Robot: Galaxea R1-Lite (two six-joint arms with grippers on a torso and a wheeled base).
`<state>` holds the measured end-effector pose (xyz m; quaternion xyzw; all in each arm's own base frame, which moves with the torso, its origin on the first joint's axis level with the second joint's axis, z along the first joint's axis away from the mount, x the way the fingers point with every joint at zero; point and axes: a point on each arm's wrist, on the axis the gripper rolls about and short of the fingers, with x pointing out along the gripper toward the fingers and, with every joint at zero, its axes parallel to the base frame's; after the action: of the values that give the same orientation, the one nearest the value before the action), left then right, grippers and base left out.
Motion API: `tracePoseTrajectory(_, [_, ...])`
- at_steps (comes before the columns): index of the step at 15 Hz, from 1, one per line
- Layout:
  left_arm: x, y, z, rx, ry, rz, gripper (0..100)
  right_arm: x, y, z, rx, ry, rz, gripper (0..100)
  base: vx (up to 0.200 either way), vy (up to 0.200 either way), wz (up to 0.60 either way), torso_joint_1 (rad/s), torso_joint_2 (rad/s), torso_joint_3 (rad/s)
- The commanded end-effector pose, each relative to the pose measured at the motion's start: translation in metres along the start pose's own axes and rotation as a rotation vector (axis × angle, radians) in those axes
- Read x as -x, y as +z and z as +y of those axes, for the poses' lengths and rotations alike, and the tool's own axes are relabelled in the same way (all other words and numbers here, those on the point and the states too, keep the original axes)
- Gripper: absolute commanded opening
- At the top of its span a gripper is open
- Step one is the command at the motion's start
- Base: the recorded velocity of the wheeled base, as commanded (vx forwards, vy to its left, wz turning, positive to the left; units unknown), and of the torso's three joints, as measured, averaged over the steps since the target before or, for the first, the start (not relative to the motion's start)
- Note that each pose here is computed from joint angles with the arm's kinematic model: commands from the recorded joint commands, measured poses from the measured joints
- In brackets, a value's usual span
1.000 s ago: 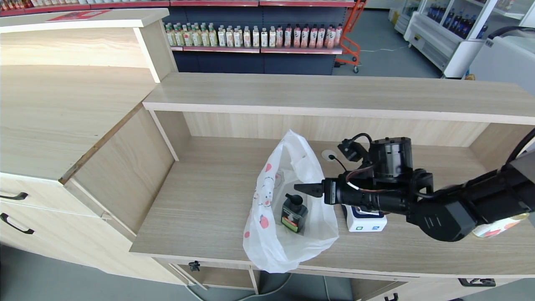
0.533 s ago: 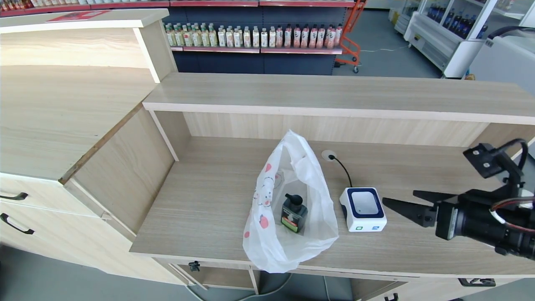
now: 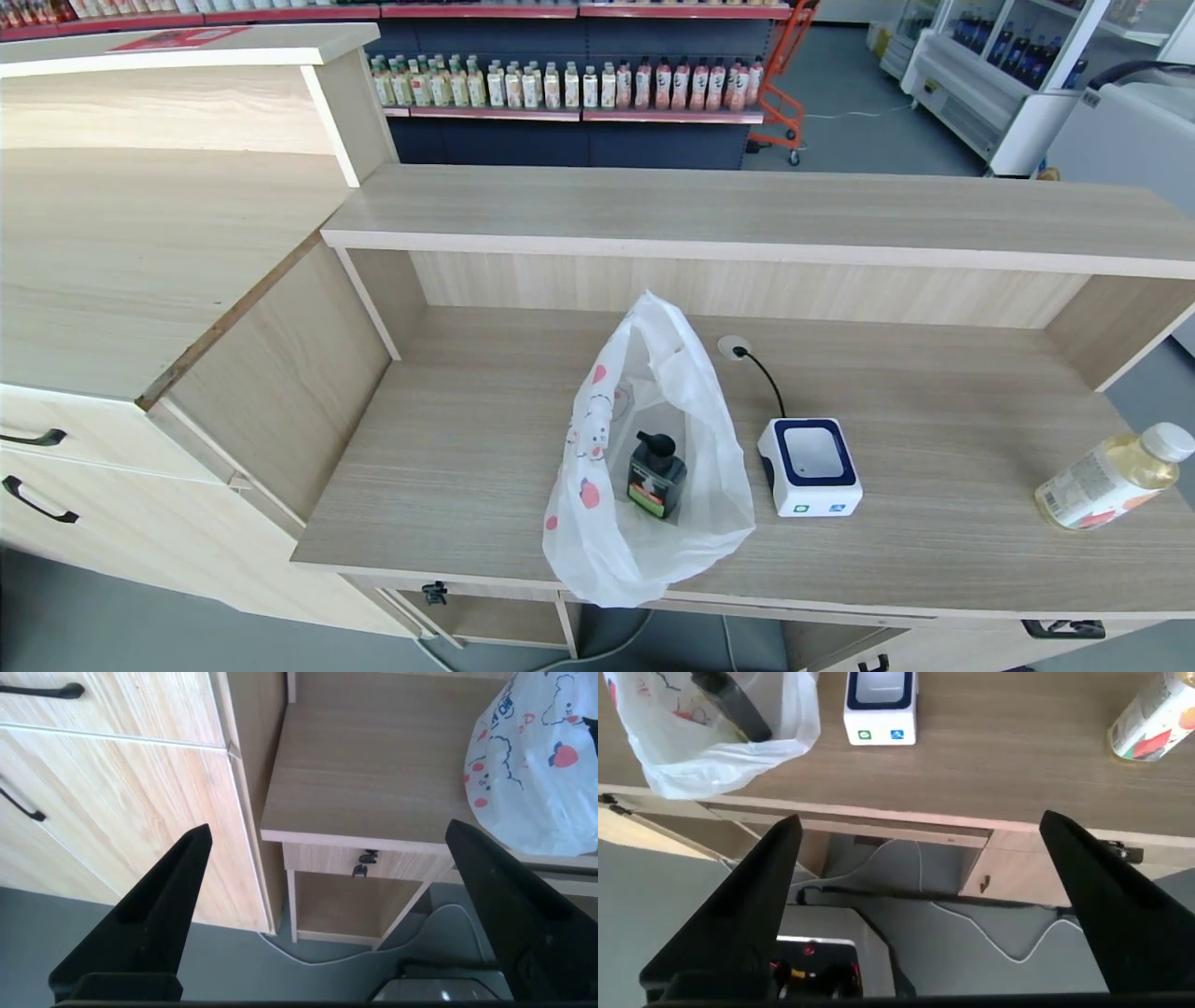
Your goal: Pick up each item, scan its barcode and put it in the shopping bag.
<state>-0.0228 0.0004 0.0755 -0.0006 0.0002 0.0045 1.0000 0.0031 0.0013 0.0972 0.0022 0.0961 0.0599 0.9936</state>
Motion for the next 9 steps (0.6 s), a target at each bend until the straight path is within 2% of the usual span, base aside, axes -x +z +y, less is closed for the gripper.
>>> tracePoseTrajectory(1, [0.0,0.0,0.0,0.0,0.0,0.0,100,0.0208,-0.0261,0.0018,0.019,-0.089,-0.187,100,0.0,0.0,0.0,0.0,0.0,0.0])
tracePoseTrajectory(8, [0.0,0.0,0.0,0.002,0.0,0.0,100,0.0212,-0.0263,0.0019,0.024,-0.091,-0.192,100,0.0,0.0,0.0,0.0,0.0,0.0])
tracePoseTrajectory(9, [0.0,0.0,0.0,0.002,0.0,0.0,100,0.0212,-0.0263,0.0019,0.024,-0.091,-0.192,100,0.0,-0.2,0.0,0.002,0.0,0.007])
